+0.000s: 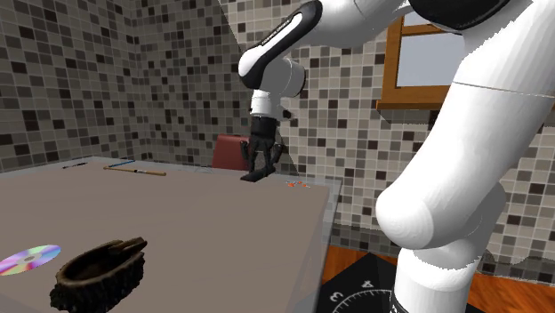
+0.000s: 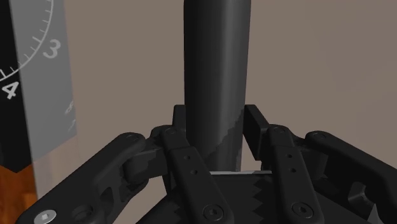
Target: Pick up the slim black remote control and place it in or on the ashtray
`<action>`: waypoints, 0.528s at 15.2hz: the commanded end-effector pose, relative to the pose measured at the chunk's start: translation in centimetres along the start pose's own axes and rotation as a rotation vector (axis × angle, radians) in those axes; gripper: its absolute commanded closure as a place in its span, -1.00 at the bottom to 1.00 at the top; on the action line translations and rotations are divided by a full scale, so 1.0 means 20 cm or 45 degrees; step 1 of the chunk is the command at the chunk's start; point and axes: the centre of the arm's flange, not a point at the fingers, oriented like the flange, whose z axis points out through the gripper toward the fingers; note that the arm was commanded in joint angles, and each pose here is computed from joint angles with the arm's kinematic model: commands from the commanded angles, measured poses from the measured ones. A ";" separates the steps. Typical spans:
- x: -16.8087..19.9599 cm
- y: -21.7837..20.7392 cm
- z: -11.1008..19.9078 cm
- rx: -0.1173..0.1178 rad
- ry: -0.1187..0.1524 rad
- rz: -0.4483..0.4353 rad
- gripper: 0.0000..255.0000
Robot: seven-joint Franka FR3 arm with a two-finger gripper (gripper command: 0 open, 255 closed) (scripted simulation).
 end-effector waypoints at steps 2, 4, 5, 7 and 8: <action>-0.15 -0.07 0.04 0.000 0.000 0.000 1.00; -0.26 -0.12 0.07 0.000 0.000 0.000 1.00; -0.32 -0.15 0.08 0.000 0.000 0.000 1.00; -0.44 -0.21 0.12 0.000 0.000 0.000 1.00; -0.49 -0.24 0.13 0.000 0.000 0.000 1.00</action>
